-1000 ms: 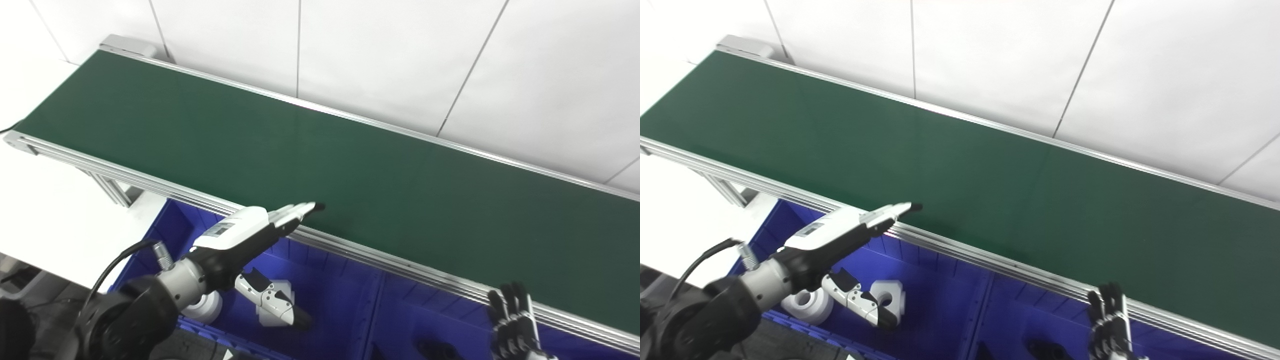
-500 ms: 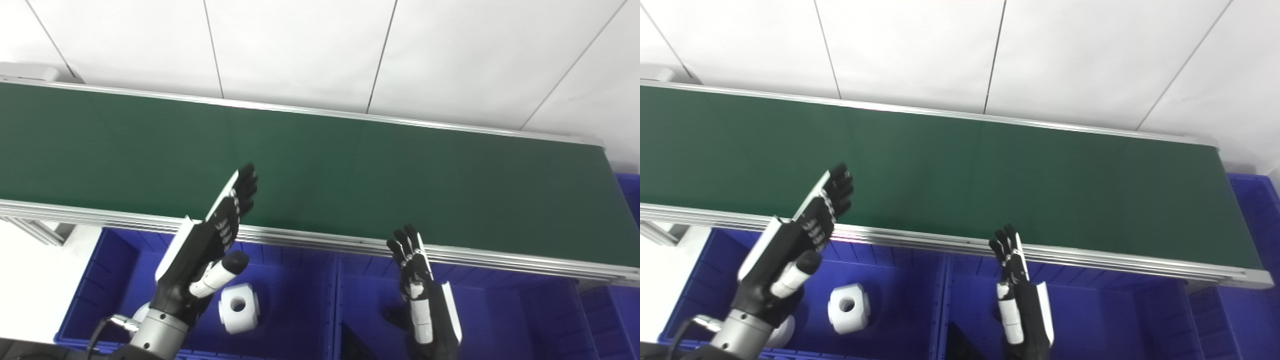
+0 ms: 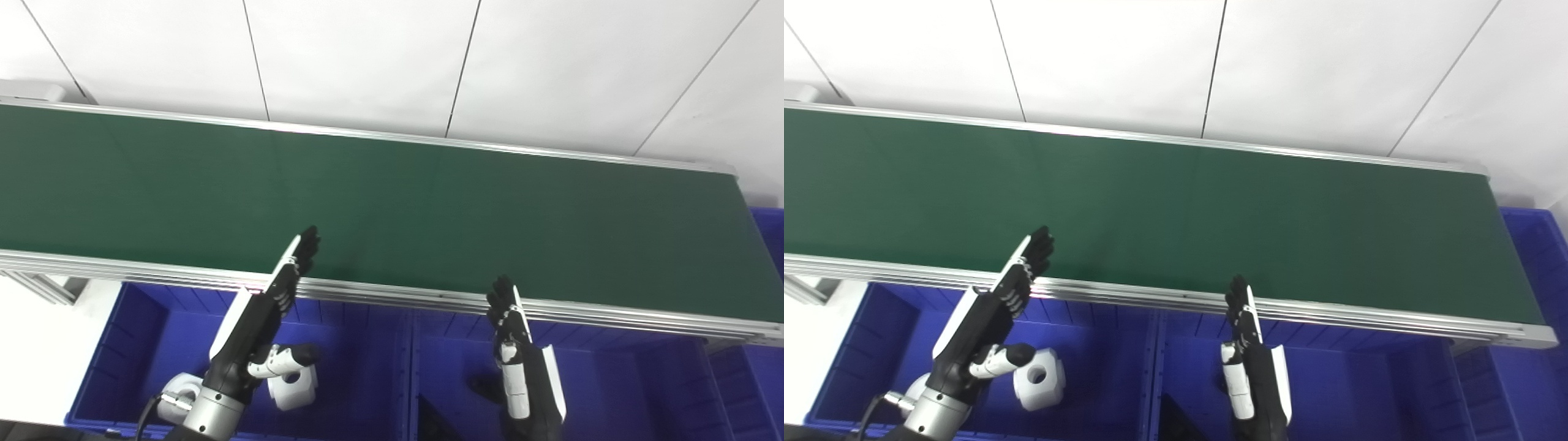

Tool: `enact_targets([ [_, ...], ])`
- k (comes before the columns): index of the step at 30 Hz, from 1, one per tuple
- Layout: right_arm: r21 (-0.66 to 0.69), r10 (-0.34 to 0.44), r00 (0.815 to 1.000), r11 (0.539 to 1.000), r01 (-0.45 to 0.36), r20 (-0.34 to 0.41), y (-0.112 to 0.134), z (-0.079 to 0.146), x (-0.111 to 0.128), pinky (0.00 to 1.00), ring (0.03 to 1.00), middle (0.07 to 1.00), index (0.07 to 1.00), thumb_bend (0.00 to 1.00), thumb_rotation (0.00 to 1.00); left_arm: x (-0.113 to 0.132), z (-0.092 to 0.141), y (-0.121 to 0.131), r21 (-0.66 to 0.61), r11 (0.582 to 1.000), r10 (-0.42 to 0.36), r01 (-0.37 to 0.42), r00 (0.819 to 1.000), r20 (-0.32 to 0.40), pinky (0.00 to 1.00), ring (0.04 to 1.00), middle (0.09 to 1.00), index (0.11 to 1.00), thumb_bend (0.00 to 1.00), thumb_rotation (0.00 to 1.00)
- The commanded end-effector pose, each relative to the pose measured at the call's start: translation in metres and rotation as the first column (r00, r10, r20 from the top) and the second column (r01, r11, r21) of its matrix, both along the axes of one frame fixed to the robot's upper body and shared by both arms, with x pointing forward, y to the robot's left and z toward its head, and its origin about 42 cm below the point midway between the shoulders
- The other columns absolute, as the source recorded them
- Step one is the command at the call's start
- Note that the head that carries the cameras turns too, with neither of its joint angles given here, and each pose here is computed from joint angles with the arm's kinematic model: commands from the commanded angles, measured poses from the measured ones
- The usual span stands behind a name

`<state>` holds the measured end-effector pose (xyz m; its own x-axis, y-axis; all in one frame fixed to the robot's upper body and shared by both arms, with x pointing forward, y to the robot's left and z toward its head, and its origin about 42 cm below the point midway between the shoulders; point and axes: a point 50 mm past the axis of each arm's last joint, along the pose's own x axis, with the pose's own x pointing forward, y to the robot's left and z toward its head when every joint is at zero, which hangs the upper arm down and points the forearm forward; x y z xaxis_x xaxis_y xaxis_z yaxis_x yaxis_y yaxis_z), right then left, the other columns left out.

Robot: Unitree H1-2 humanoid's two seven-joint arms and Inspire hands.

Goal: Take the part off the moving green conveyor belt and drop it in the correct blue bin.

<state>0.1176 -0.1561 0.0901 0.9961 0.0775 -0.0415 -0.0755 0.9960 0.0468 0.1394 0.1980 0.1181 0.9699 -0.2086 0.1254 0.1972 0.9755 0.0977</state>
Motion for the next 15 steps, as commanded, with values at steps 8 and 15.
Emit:
enact_targets([
  [8,0.015,-0.121,0.990,0.993,0.120,0.078,-0.031,0.026,-0.015,1.00,1.000,1.000,1.000,0.89,0.96,-0.029,0.048,0.023,0.016,0.989,0.146,-0.149,0.981,0.126,1.00,1.000,1.000,1.000,0.90,0.82],
  [15,0.016,-0.121,0.988,0.993,0.120,0.091,-0.038,0.031,-0.021,1.00,1.000,1.000,1.000,0.87,0.95,-0.038,0.048,0.017,-0.072,0.988,0.144,-0.139,0.988,0.061,1.00,1.000,1.000,1.000,0.94,0.78],
])
